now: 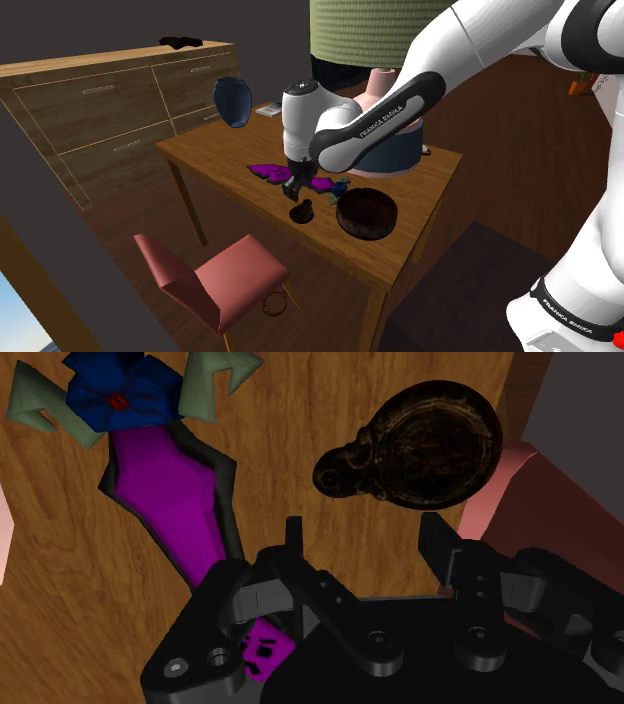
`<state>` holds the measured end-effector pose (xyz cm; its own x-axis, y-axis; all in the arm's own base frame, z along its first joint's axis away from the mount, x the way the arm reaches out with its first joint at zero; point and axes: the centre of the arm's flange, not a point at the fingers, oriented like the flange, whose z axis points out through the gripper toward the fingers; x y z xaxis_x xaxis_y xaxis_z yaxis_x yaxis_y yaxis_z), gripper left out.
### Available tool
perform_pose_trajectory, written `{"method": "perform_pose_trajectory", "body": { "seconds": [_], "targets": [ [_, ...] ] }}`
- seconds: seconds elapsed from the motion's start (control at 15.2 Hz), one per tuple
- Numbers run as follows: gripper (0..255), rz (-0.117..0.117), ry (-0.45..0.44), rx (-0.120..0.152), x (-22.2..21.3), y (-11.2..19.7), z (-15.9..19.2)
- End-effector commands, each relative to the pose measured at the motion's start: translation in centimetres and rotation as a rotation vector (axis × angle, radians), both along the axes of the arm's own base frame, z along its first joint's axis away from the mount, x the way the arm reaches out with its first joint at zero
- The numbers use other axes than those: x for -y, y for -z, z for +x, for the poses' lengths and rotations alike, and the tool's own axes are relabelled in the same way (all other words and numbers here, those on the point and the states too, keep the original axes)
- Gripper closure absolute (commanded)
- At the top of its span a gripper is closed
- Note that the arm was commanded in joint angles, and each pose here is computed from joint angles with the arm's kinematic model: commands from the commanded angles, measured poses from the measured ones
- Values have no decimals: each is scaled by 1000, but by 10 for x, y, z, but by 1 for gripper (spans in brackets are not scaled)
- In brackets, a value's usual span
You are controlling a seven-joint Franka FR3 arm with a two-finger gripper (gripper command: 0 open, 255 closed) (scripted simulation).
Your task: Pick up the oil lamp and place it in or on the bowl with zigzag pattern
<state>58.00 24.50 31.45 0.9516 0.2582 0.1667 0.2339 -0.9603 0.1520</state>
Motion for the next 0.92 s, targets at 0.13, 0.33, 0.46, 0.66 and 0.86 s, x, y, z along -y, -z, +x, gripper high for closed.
{"method": "perform_pose_trajectory", "body": {
  "seconds": [0.13, 0.33, 0.46, 0.66, 0.86],
  "targets": [
    [0, 64, 217, -97, -14, 6, -23],
    [0, 93, 318, -143, -22, 14, -32],
    [0, 93, 318, -143, -22, 24, -32],
    [0, 93, 318, -143, -21, 40, -32],
    [0, 93, 318, -143, -21, 48, -31]
  ]
}}
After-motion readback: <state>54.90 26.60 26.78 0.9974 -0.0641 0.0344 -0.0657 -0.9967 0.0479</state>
